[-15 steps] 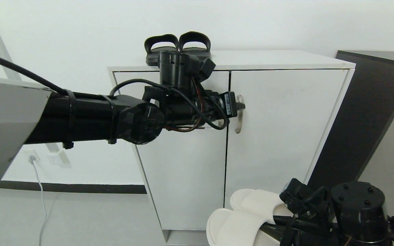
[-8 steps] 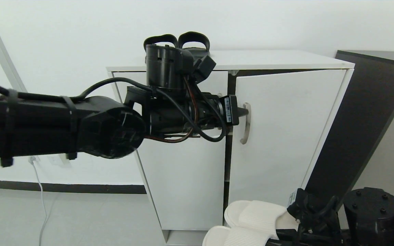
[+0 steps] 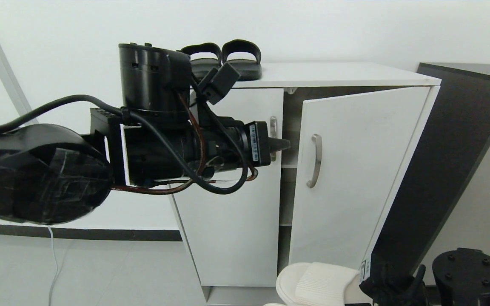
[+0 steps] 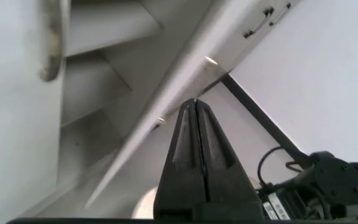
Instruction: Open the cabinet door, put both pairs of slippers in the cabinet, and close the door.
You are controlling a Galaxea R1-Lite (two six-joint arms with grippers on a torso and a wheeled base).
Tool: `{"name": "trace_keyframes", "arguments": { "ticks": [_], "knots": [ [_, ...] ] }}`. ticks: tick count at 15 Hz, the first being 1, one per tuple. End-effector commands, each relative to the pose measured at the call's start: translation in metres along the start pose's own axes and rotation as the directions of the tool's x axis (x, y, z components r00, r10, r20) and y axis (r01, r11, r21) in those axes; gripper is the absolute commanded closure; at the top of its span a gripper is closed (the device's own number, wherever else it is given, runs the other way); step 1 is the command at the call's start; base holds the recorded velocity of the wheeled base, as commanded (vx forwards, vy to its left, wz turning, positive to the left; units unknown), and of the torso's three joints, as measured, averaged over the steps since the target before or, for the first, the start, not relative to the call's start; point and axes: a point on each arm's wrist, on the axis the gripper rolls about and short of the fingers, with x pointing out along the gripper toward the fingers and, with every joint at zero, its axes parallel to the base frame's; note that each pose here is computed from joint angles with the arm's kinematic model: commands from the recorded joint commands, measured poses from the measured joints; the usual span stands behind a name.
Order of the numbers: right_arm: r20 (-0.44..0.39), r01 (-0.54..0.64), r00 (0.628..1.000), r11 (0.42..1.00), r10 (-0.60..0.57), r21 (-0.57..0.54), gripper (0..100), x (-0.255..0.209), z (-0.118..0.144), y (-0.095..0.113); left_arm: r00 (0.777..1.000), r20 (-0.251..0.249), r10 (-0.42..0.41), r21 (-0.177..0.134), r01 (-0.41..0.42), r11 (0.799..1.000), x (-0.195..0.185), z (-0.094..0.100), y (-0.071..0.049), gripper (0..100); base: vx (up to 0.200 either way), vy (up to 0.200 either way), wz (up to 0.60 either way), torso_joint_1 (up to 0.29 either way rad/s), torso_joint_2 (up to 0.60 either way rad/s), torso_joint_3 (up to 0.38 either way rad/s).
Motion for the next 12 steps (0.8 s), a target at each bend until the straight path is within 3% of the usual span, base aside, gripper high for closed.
{"name": "trace_keyframes", "arguments": {
  "ticks": [1,5,9,12],
  "knots": [
    [0.000,-0.004,1.000,1.000,0.004,-0.001,100,0.000,0.000,0.001,1.000,0.010,0.011,-0.004,-0.011,1.000,0.004,0.001,0.008,100,0.000,0.000,0.00,0.000,0.00,0.000],
    [-0.002,-0.015,1.000,1.000,0.015,-0.008,100,0.000,0.000,0.004,0.994,0.105,-0.008,0.021,0.005,1.000,0.042,-0.003,0.029,100,0.000,0.000,0.00,0.000,0.00,0.000],
    [-0.012,-0.029,1.000,0.999,0.029,-0.014,100,0.000,-0.003,0.007,0.992,0.129,-0.002,-0.038,0.007,0.999,0.068,0.004,0.044,100,0.000,0.000,0.00,0.000,0.00,0.000],
    [-0.019,-0.033,0.999,0.999,0.033,-0.014,100,0.000,-0.004,0.008,0.991,0.135,-0.003,-0.041,0.008,0.999,0.077,0.005,0.046,100,0.000,0.000,0.00,0.000,0.00,0.000]
  ]
}}
